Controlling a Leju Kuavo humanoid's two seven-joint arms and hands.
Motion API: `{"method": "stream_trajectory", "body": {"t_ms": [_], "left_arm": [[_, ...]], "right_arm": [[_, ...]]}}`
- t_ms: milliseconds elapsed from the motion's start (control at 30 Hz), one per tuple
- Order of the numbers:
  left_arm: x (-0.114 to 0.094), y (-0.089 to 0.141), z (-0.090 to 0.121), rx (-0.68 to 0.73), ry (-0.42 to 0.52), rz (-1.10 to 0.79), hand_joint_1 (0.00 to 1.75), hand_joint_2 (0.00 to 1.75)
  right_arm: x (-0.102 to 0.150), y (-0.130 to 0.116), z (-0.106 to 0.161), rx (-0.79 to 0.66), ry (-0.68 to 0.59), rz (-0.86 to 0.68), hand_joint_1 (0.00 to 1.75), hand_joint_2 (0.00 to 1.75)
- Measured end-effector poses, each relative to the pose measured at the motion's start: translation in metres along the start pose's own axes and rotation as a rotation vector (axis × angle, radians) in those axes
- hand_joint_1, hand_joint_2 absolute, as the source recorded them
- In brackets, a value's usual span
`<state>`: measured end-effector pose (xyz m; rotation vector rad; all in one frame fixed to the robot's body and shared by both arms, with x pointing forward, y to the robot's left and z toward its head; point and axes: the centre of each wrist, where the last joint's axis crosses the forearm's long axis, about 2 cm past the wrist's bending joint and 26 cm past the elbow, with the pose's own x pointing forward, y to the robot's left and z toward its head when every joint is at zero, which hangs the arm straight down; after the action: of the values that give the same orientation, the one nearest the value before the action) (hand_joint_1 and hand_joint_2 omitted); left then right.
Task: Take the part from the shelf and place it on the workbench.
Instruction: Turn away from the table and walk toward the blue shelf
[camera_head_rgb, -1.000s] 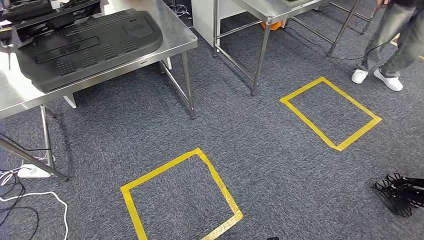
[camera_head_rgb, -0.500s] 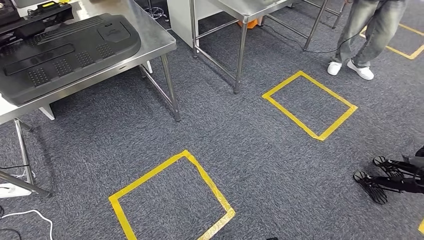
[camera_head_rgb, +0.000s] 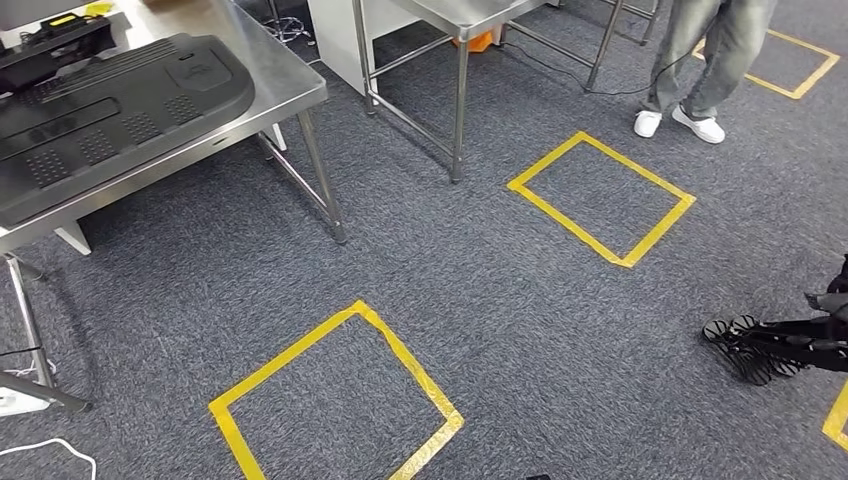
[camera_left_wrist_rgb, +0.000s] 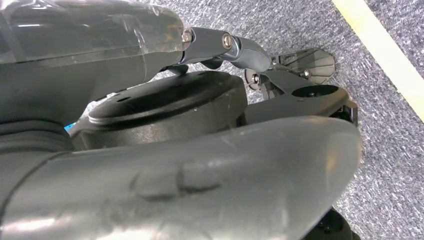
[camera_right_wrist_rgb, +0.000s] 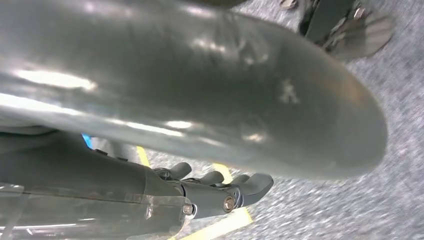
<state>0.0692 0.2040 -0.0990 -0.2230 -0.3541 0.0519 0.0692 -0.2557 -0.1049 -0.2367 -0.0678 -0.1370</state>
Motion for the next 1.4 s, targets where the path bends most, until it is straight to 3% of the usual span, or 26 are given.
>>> {"method": "stream_trajectory", "body": {"t_ms": [167, 467, 1000, 1400], "left_arm": [[-0.0003, 0.0005, 0.0000, 0.014, 0.010, 0.031, 0.00, 0.00], [-0.0028, 0.0025, 0.0005, 0.028, 0.033, 0.046, 0.00, 0.00], [-0.0017, 0.0026, 0.0002, 0.034, -0.002, 0.054, 0.00, 0.00], [-0.0026, 0.0048, 0.0004, 0.036, -0.003, 0.028, 0.00, 0.00]], "right_arm": [[0.0004, -0.0003, -0.0002, 0.019, 0.027, 0.004, 0.00, 0.00], [0.0057, -0.0015, -0.0002, 0.019, -0.079, 0.001, 0.00, 0.00], [0.0017, -0.0017, -0.0007, 0.041, 0.006, 0.005, 0.00, 0.00], [0.0025, 0.0007, 0.0004, 0.016, -0.023, 0.002, 0.00, 0.00]]}}
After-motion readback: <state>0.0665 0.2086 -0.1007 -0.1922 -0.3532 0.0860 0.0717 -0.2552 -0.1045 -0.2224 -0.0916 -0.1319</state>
